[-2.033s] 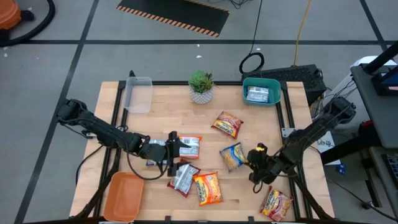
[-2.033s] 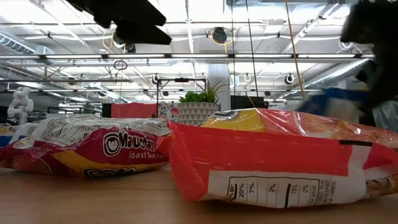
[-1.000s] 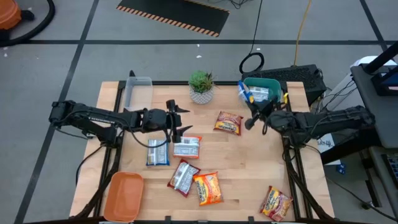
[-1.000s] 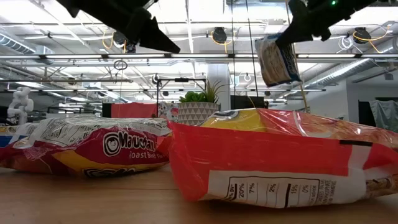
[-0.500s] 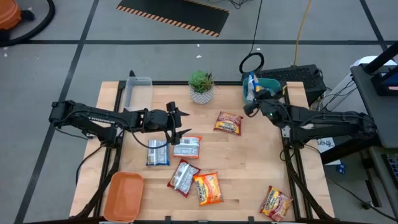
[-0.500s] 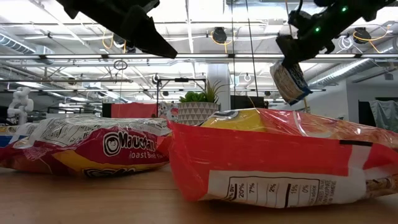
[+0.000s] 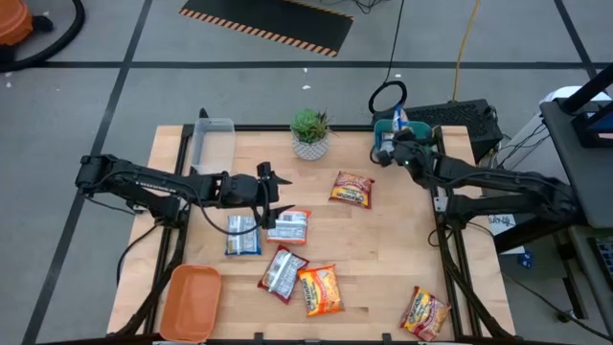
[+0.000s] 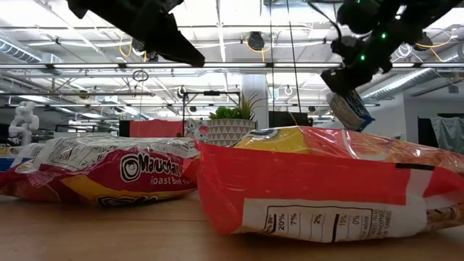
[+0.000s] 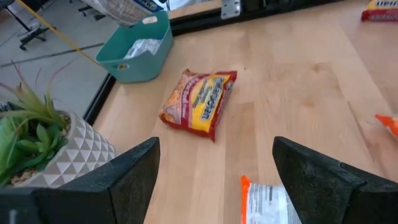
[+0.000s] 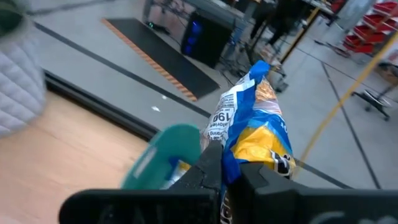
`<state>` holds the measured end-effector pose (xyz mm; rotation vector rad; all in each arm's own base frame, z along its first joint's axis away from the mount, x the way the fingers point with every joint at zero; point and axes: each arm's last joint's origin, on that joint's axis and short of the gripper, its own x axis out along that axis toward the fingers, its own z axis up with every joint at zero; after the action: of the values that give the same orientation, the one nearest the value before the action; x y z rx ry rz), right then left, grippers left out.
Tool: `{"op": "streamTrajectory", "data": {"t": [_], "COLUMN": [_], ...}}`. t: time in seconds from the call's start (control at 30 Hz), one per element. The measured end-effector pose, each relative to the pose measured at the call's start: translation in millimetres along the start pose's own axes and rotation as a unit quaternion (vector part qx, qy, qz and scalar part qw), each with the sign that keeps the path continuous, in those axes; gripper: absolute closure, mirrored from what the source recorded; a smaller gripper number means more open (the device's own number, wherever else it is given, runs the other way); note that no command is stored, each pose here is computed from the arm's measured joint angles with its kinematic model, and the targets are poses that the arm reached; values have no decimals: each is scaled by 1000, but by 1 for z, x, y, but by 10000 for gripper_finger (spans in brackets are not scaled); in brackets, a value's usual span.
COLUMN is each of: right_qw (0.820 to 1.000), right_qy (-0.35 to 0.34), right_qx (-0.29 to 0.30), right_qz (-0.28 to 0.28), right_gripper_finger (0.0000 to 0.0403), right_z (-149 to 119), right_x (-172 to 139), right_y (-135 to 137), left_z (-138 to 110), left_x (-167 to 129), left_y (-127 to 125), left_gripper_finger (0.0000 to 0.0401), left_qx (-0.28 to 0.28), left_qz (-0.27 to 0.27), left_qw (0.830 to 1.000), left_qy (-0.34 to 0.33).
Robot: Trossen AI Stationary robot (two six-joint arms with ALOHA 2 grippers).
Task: Sort Maruchan noodles
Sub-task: Put the right blue noodle pack into the green bin
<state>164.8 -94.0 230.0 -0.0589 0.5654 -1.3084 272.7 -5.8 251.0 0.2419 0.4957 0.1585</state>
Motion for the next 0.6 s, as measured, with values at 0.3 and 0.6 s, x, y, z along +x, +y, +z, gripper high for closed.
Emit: {"op": "streamTrajectory", "data": {"t": [0.3, 0.6], "right_qw": [999, 998], "right_qy": [18, -16], "right_qx": [-1, -7], "right_qz": [-41, -54], "right_gripper_finger": [403, 403], "right_z": [-25, -47], "right_x": [20, 30], "right_y": [-7, -7], "left_z": [-5, -8], "left_x": [0, 0], "left_y": [-1, -1], "left_gripper_finger": [84, 84], "left_qx": [7, 11], "left_qz": [-4, -6], "left_qw": [1000, 999], "left_qy": [25, 40]}}
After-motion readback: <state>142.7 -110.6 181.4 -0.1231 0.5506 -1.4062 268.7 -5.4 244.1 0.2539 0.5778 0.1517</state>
